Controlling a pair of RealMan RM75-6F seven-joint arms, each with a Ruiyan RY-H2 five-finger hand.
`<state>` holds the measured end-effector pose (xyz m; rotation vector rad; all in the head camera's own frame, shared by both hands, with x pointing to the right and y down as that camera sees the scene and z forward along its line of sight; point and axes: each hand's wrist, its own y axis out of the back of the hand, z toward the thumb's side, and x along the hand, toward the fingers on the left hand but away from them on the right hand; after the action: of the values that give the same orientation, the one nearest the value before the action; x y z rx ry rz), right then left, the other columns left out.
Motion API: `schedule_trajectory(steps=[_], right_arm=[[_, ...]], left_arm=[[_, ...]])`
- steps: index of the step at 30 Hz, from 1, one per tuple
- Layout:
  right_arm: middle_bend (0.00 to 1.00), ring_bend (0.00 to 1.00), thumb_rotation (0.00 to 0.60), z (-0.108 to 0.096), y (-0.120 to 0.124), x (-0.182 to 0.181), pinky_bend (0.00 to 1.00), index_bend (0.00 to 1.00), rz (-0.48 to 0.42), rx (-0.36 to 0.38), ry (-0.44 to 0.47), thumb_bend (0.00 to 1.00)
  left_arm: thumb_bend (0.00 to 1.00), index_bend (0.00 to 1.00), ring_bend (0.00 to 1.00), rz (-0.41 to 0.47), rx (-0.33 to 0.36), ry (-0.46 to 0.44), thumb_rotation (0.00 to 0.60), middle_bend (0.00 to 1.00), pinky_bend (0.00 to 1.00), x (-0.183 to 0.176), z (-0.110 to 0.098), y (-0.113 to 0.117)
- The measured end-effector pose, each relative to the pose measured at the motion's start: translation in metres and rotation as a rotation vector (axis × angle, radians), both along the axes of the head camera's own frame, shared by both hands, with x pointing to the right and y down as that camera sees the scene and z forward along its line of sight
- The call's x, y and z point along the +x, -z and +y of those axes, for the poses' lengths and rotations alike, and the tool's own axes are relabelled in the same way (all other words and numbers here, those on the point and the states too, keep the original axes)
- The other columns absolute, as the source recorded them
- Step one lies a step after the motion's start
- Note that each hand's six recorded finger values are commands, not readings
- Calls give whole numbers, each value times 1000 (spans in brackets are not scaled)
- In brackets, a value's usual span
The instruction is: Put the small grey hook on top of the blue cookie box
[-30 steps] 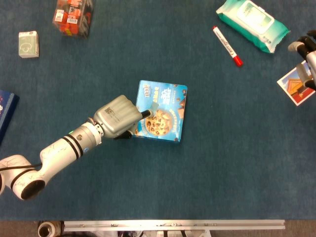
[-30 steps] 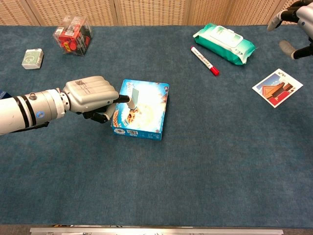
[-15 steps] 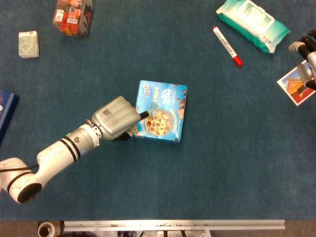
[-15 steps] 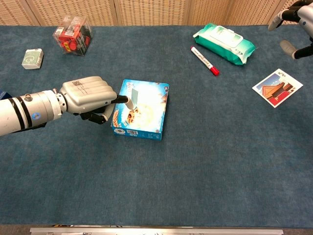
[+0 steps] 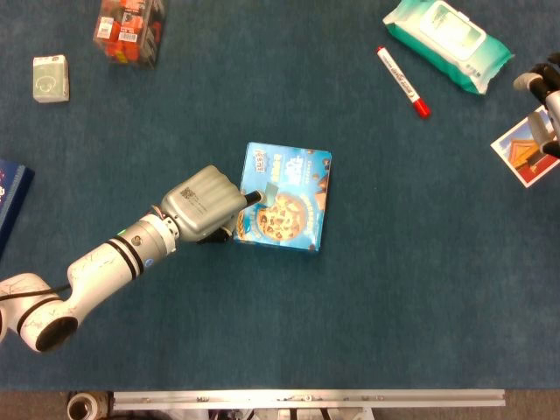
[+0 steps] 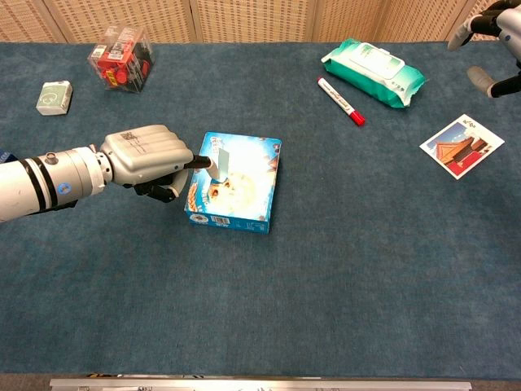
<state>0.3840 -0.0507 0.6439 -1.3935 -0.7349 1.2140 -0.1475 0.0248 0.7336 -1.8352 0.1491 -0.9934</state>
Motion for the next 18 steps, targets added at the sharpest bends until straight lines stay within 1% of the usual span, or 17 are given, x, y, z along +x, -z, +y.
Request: schedule_trajectory(steps=[11, 18], right_arm=[[350, 203, 600, 0, -2, -1, 223, 348, -2, -4, 3, 432], [350, 205, 600, 0, -2, 1, 223, 348, -2, -5, -3, 433]], left_arm=[[876, 225, 1000, 15, 2, -9, 360, 1000, 1000, 1, 6, 4], [876, 225, 1000, 24, 7, -14, 359, 1000, 1000, 4, 6, 6]])
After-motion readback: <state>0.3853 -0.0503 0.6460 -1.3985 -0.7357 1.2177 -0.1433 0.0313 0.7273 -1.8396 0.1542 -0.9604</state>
